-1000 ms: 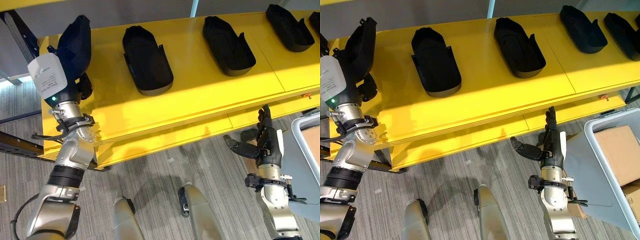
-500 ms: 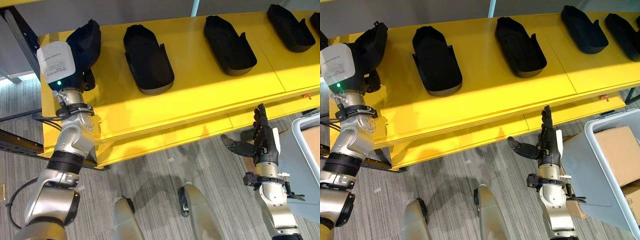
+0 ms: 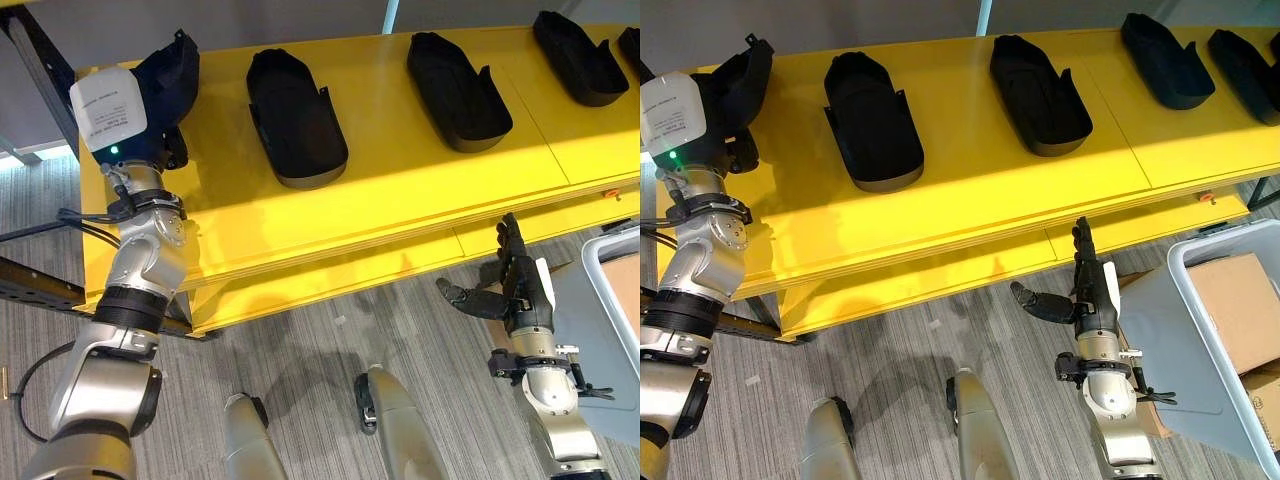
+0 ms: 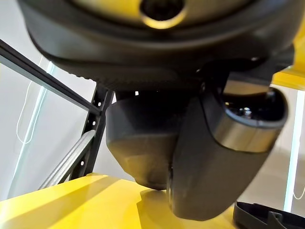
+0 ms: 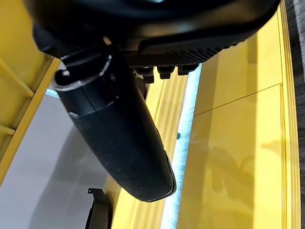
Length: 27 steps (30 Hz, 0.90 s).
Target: Move parts from the plastic box to the shelf.
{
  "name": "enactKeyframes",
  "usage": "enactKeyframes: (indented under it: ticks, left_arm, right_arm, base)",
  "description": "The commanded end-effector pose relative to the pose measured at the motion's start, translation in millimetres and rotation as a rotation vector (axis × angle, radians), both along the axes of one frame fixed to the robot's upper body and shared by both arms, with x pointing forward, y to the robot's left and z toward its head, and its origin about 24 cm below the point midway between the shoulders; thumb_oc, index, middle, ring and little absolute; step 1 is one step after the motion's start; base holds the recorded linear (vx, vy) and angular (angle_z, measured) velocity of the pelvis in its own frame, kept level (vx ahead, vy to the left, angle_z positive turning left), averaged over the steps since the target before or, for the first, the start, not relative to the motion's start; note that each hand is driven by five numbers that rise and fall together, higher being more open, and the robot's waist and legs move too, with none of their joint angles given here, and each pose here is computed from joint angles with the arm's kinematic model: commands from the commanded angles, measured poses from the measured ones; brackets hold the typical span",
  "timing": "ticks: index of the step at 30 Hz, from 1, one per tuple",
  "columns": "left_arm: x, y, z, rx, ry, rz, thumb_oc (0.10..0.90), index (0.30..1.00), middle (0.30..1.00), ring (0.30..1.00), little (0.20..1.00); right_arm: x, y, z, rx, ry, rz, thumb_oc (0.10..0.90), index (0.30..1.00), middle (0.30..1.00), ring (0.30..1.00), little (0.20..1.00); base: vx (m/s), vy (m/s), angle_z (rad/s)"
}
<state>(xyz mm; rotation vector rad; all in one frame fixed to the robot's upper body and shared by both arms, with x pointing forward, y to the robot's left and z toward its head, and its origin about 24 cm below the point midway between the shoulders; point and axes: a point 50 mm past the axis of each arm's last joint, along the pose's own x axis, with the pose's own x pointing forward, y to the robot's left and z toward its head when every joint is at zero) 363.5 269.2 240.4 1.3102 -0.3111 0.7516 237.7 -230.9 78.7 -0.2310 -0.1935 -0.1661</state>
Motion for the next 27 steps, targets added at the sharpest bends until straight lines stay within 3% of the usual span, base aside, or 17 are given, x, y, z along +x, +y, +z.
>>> enactKeyframes:
  ticks: [1,12,27]
  left_arm:
    - [-5,19,31,0.061,-0.059,0.09,0.4,0.3,0.3,0.3,0.3]
    - [-5,27,-5,-0.034,0.067,0.096,0.4,0.3,0.3,0.3,0.3]
    - [-18,44,-32,-0.004,0.179,0.14,0.4,0.3,0.3,0.3,0.3]
  right_arm:
    - [-3,0,53,-0.083,-0.253,0.037,0.9,1.0,1.0,1.0,1.0]
    - [-5,0,53,-0.069,-0.245,0.05,0.9,1.0,1.0,1.0,1.0]
    - [-3,0,56,-0.071,-0.244,0.068,0.9,1.0,1.0,1.0,1.0]
  base:
    - [0.0,0.0,0.0]
    - [0.0,-0.003,0.01]
    - [0.0,0.0,0.0]
